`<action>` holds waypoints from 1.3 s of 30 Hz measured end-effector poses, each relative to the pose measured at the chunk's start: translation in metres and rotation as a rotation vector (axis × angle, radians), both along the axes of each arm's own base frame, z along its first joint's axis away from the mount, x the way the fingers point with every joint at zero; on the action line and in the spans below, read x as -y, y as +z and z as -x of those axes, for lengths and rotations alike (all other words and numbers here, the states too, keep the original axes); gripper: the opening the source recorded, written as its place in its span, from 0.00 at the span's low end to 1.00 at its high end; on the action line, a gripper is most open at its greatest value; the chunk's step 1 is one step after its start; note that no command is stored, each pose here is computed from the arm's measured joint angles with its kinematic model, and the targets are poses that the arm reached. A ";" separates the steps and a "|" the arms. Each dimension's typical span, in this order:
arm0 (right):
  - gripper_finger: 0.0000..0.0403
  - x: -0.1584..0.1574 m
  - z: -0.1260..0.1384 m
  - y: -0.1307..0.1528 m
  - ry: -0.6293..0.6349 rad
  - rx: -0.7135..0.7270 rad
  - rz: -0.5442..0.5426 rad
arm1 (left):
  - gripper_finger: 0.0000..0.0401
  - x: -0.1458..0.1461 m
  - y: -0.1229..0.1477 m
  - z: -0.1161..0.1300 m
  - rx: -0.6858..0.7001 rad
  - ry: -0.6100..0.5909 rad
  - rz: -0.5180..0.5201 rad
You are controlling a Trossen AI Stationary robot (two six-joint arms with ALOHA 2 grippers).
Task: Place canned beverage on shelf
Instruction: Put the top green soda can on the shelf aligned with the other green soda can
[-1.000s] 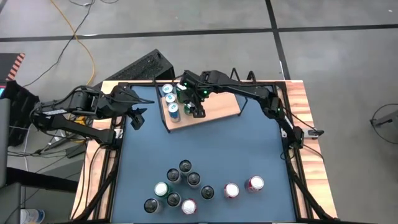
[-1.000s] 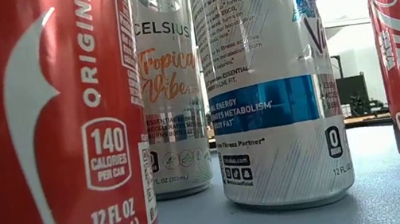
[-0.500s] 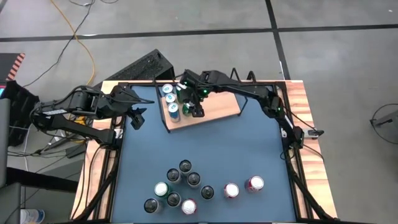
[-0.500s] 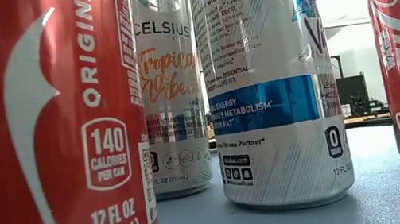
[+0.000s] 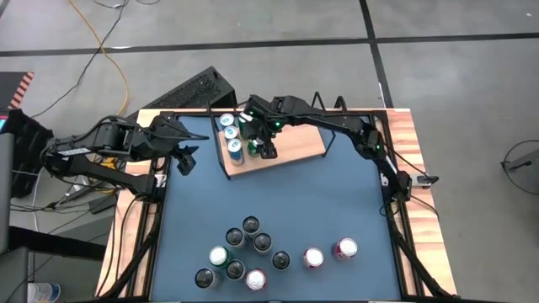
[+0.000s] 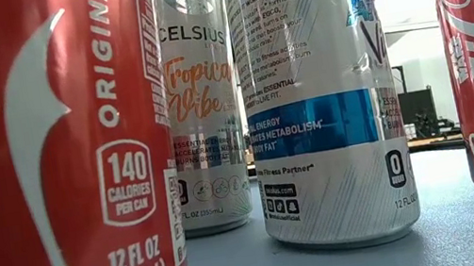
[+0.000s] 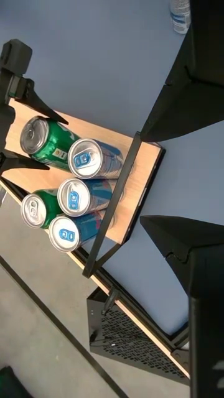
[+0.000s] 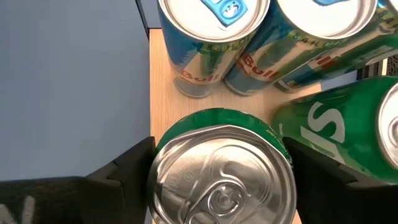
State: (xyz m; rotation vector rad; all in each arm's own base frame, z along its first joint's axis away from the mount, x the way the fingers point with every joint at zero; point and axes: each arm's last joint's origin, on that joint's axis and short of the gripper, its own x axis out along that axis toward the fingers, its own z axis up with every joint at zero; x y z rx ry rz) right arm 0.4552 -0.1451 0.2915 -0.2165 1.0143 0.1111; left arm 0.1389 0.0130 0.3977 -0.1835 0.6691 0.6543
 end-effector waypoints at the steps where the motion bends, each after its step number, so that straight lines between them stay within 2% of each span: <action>1: 0.75 0.000 0.000 0.000 0.000 -0.001 -0.001 | 0.48 0.000 0.000 0.000 0.000 0.000 0.000; 7: 0.83 0.000 0.000 0.001 -0.006 0.005 -0.003 | 0.48 0.000 0.000 0.000 0.001 0.001 0.001; 14: 0.82 0.001 -0.001 0.002 -0.007 0.018 -0.001 | 0.48 0.000 0.000 0.000 0.001 0.001 0.001; 17: 0.82 0.002 -0.001 0.005 -0.025 0.025 0.043 | 0.48 0.000 0.000 0.000 0.001 0.001 0.001; 19: 0.82 0.005 0.001 0.014 -0.048 0.034 0.083 | 0.48 0.000 0.000 0.000 -0.002 -0.002 -0.001; 24: 0.82 0.009 0.016 0.043 -0.076 0.071 0.100 | 0.48 0.000 0.000 0.000 -0.004 -0.005 -0.004; 29: 0.79 -0.009 0.039 0.071 -0.095 0.051 0.110 | 0.48 0.000 0.000 0.000 -0.005 -0.006 -0.004; 32: 0.70 -0.023 0.052 0.094 -0.124 0.091 0.099 | 0.48 0.000 0.000 0.000 -0.007 -0.004 -0.006; 34: 0.60 -0.028 0.063 0.104 -0.135 0.083 0.086 | 0.48 0.000 0.000 0.000 -0.008 -0.002 -0.008; 36: 0.46 -0.030 0.072 0.110 -0.143 0.078 0.077 | 0.48 0.000 0.000 0.000 -0.008 0.001 -0.013; 39: 0.20 -0.031 0.076 0.112 -0.140 0.069 0.024 | 0.48 -0.001 0.000 0.000 -0.008 0.009 -0.020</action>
